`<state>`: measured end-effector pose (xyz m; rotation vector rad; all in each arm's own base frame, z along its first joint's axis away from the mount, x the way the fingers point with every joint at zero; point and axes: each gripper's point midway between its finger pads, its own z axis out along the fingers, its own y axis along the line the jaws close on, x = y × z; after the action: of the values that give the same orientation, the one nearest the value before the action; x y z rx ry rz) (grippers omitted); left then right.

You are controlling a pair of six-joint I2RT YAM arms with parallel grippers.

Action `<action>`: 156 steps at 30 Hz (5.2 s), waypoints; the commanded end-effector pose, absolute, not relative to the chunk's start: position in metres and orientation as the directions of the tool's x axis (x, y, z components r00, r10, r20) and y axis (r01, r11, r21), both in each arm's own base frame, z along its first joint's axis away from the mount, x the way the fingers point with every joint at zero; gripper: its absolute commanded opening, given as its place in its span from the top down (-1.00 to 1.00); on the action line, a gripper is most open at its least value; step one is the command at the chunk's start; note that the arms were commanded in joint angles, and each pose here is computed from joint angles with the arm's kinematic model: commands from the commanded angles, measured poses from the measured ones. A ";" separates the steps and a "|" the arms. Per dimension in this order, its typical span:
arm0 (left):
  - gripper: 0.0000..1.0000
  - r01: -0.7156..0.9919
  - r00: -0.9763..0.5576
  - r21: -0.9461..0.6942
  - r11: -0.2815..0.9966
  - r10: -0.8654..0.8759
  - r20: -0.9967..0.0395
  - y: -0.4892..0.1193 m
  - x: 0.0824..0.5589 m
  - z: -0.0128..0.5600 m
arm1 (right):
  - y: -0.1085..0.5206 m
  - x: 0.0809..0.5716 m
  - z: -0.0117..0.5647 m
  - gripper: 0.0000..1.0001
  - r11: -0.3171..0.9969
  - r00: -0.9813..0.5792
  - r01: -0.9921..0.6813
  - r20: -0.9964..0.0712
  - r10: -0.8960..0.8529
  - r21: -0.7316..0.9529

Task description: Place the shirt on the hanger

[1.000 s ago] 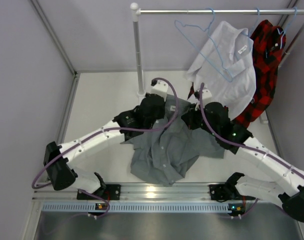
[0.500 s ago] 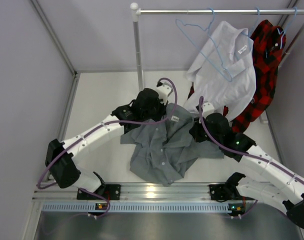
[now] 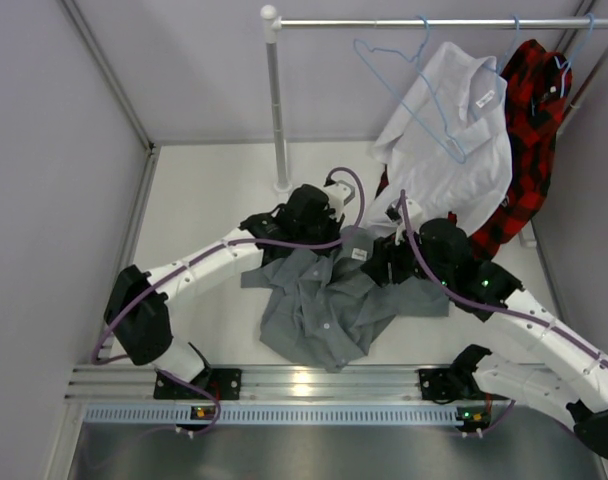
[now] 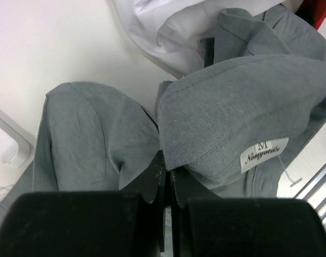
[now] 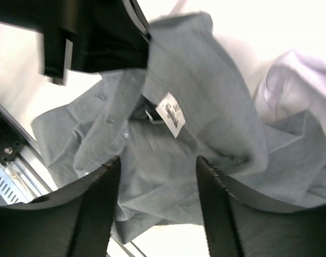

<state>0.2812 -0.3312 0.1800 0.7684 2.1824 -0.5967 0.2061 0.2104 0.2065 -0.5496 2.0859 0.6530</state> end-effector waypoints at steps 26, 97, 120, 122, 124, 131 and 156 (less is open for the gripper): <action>1.00 0.586 -0.456 -0.181 0.790 0.137 -0.879 -0.309 0.287 0.218 | 0.259 0.267 0.206 0.24 0.512 -0.310 -0.857 -0.851 -0.424 0.058; 1.00 0.549 -0.611 -0.085 0.831 0.330 -0.719 -0.261 0.223 0.188 | 0.226 0.294 0.230 0.92 0.807 -0.528 -0.560 -0.831 -0.174 0.186; 1.00 0.469 -0.658 -0.008 0.883 0.343 -0.671 -0.232 0.239 0.182 | 0.218 0.276 0.299 0.05 0.762 -0.406 -0.625 -0.904 -0.135 0.167; 1.00 0.459 -0.659 -0.010 0.889 0.333 -0.674 -0.231 0.240 0.183 | 0.212 0.271 0.321 -0.06 0.763 -0.376 -0.626 -0.919 -0.118 0.158; 1.00 0.453 -0.656 -0.016 0.891 0.321 -0.683 -0.232 0.241 0.186 | 0.200 0.274 0.334 -0.39 0.787 -0.355 -0.600 -0.929 -0.103 0.142; 1.00 0.443 -0.634 -0.023 0.896 0.295 -0.715 -0.231 0.244 0.203 | 0.142 0.313 0.414 -0.82 0.896 -0.209 -0.437 -0.978 -0.023 0.073; 1.00 0.505 -0.674 -0.061 0.861 0.350 -0.650 -0.228 0.219 0.178 | 0.084 0.435 0.396 0.18 0.924 -0.263 -0.380 -0.953 -0.149 -0.039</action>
<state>0.2222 -0.2281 0.1747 0.6143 2.3859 -0.2874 0.4415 0.0810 0.3629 -0.3596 1.9251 0.2163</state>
